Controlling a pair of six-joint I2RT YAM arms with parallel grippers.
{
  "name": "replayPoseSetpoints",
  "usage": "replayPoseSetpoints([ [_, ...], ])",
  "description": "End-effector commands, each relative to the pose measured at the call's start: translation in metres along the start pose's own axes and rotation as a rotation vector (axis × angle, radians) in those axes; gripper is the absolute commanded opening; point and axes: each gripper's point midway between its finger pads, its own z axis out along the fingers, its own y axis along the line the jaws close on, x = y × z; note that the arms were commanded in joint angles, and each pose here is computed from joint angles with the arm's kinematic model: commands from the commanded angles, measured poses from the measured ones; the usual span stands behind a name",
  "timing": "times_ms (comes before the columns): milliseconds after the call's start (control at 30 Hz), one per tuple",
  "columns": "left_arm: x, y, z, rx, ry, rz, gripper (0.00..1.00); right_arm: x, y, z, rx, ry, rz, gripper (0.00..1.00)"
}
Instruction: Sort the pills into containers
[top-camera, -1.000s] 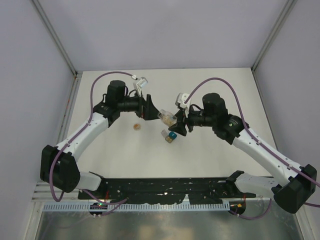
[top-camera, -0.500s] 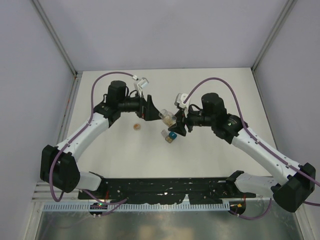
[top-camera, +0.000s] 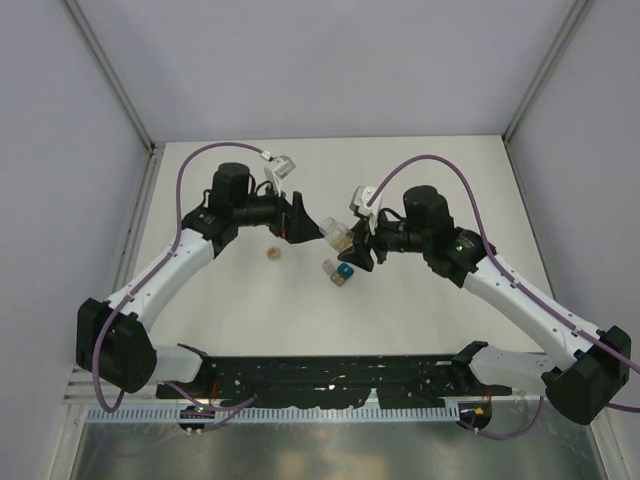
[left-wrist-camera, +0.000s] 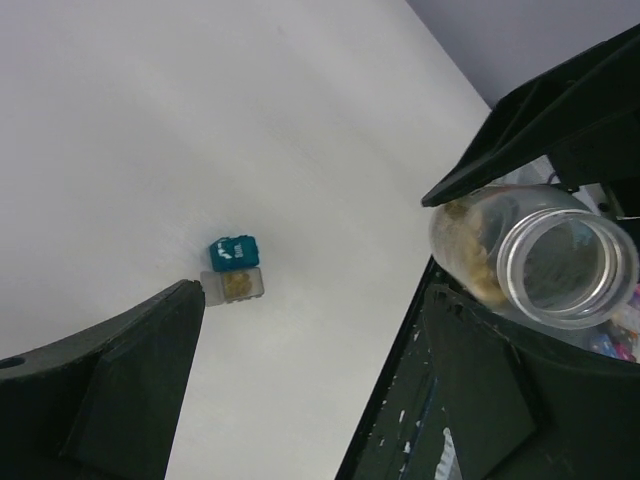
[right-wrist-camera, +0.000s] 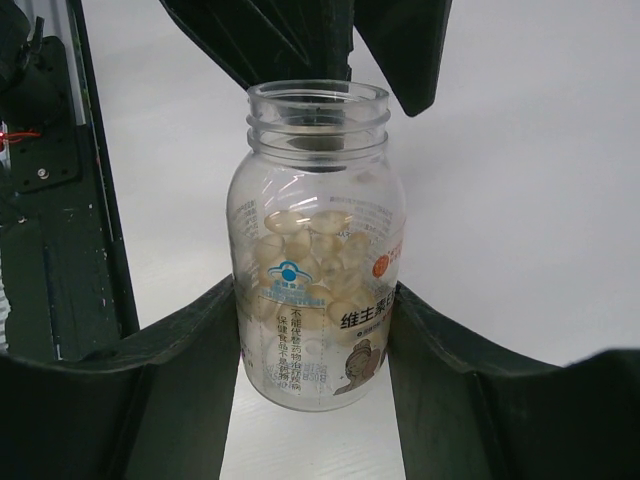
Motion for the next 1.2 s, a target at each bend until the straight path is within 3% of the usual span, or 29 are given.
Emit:
replayPoseSetpoints([
  [0, -0.010, 0.031, -0.018, -0.203, -0.034, 0.111, 0.94, -0.016, -0.003, -0.011, 0.038, -0.046, -0.058, 0.06],
  [233, 0.019, 0.094, -0.035, -0.501, 0.095, 0.152, 0.95, 0.000, -0.006, -0.020, 0.064, -0.009, -0.078, 0.06],
  [433, 0.047, 0.135, -0.041, -0.655, 0.242, 0.128, 0.95, 0.017, -0.011, -0.028, 0.096, 0.017, -0.073, 0.06],
  [633, 0.068, 0.165, -0.039, -0.726, 0.391, 0.103, 0.95, 0.029, -0.019, -0.038, 0.128, 0.018, -0.051, 0.06],
  [1167, 0.099, 0.204, -0.019, -0.800, 0.562, 0.042, 0.91, 0.044, -0.026, -0.044, 0.136, 0.002, -0.002, 0.06],
])
